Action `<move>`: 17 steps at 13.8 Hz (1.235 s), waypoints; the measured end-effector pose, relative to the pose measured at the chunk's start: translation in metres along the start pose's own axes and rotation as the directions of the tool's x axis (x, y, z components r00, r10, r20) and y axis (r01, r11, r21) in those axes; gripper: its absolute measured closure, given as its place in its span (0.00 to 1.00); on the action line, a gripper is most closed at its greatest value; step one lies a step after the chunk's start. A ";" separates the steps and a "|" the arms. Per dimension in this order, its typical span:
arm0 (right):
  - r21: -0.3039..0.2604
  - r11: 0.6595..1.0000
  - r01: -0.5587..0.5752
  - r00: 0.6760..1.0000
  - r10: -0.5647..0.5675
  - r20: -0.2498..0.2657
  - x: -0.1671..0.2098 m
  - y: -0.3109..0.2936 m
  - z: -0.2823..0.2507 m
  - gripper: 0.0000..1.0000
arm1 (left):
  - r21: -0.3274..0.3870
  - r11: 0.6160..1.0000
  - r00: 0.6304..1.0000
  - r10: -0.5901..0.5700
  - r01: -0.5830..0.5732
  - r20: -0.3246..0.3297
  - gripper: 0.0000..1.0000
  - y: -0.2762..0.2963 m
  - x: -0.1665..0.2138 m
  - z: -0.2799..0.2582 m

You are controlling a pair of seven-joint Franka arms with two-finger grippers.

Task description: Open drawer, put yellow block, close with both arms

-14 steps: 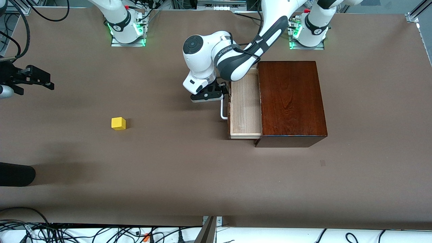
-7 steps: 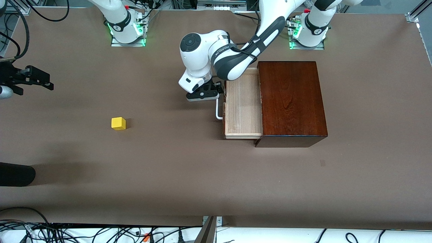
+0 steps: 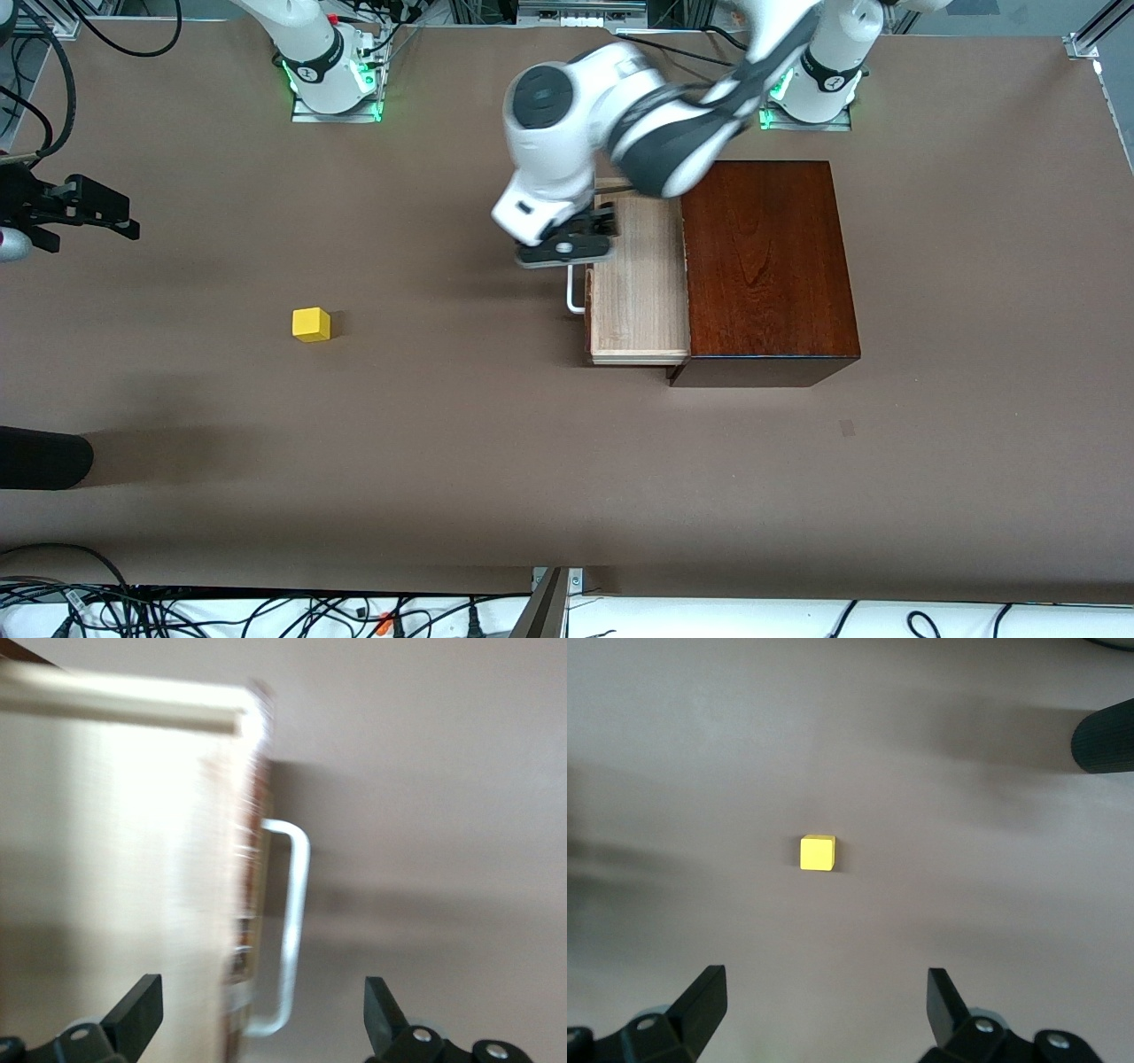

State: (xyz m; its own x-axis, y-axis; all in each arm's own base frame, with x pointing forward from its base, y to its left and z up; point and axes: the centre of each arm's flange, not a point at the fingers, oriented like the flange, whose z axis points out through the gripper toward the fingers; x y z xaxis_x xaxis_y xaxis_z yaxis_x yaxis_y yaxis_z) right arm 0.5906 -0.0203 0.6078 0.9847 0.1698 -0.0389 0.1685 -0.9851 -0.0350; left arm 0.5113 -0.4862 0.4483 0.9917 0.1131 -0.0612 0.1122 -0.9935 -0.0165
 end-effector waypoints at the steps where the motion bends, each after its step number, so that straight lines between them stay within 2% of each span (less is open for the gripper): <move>1: 0.002 1.000 -0.006 1.000 0.006 0.005 0.001 0.003 0.003 0.00 | -0.017 1.000 1.000 -0.003 0.003 0.010 0.00 -0.033 0.013 -0.037; 3: 0.003 1.000 -0.020 1.000 0.020 0.023 0.005 0.011 0.013 0.00 | -0.023 1.000 1.000 -0.014 0.015 0.014 0.00 -0.094 0.031 -0.093; 5: 0.001 1.000 -0.025 0.998 0.025 0.057 0.013 0.014 0.033 0.00 | -0.035 0.999 1.000 -0.024 0.024 0.015 0.00 -0.140 0.043 -0.121; 7: -0.002 1.000 -0.028 0.995 0.029 0.091 0.023 0.016 0.055 0.00 | -0.049 0.998 0.999 -0.030 0.031 0.015 0.00 -0.180 0.055 -0.133; 10: -0.011 1.000 -0.030 0.996 0.030 0.083 0.032 0.019 0.067 0.00 | -0.057 0.998 0.999 -0.033 0.034 0.021 0.00 -0.237 0.072 -0.143; 14: 0.002 1.000 0.016 0.993 -0.016 0.118 0.045 0.006 0.095 0.00 | -0.042 0.999 0.998 0.029 -0.027 0.047 0.00 -0.326 0.090 -0.156; 17: -0.005 0.999 0.051 0.993 -0.051 0.106 0.061 -0.015 0.144 0.00 | -0.028 0.995 0.994 0.098 -0.096 0.050 0.00 -0.394 0.092 -0.161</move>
State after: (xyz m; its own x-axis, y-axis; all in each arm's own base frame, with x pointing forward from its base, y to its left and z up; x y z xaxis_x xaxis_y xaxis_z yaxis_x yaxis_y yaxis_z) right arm 0.6420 0.0085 0.4622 0.9647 0.2215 -0.1424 0.2191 -0.9752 -0.0323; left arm 0.5685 -0.0863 0.6102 0.9936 0.0159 -0.1121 0.0180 -0.9997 0.0174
